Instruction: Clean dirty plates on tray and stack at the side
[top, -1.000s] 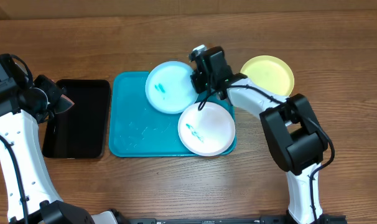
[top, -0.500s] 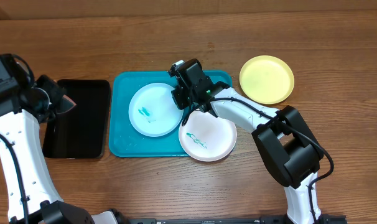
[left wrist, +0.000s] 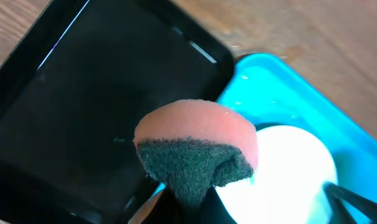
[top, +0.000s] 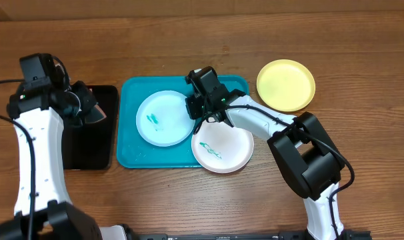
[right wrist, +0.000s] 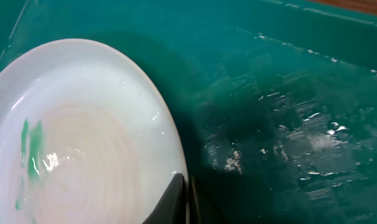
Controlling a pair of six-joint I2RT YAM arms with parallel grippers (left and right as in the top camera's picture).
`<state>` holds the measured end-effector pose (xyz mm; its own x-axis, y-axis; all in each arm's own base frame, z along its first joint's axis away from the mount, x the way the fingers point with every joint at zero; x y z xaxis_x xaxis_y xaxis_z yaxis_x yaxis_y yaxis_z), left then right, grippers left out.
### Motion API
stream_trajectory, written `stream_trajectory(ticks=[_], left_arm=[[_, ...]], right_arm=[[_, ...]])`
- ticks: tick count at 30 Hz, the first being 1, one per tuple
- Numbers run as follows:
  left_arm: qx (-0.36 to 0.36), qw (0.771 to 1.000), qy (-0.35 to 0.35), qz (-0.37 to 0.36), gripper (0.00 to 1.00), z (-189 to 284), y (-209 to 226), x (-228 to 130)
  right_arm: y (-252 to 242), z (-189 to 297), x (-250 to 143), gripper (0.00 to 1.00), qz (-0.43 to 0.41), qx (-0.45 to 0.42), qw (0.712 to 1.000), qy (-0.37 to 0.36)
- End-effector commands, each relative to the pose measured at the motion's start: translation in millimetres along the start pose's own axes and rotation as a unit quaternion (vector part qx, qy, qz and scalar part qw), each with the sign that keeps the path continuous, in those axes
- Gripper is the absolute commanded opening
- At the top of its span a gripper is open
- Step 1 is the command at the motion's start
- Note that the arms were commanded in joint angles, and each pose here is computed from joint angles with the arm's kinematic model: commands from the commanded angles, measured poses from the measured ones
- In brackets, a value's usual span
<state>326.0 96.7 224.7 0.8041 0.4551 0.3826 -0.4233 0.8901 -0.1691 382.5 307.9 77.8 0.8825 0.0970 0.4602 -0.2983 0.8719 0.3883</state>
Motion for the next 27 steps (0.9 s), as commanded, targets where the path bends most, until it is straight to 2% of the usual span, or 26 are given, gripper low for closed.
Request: stream_trajectory(ticks=[1,8,13,23,25,27], left_arm=[[0.027,1.0,0.008,-0.011,0.04,-13,7,1],[0.078,0.996,0.04,-0.01,0.04,-52,20,3],[0.15,0.987,0.061,-0.015,0.04,-83,38,3],[0.164,0.98,0.109,-0.017,0.06,-142,48,-9],[0.166,0.979,0.117,-0.018,0.15,-149,49,-11],[0.169,0.978,0.117,-0.018,0.17,-149,50,-11]], right_arm=[[5,-5,-9,0.04,0.0,0.01,1.0,0.014],[1,-6,-9,0.08,0.002,-0.015,1.0,0.005],[1,-6,-10,0.08,0.002,-0.016,1.0,0.006],[2,-6,-8,0.09,0.003,-0.013,1.0,0.001],[2,-6,-7,0.14,0.004,-0.011,1.0,-0.002],[3,-6,-5,0.25,0.006,-0.009,1.0,-0.006]])
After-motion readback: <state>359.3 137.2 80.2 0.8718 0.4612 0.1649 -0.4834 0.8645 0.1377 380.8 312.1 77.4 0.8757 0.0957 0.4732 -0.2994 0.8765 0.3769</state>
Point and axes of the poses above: each gripper's point midway between its finger pads, its own z axis back along the fingers, its own y axis along the line the jaws close on, x = y × z, the point moved 7 cm from there along z, back along the fingers, and after that the axes turned 10 degrees about -z, right-handed, at the moved point
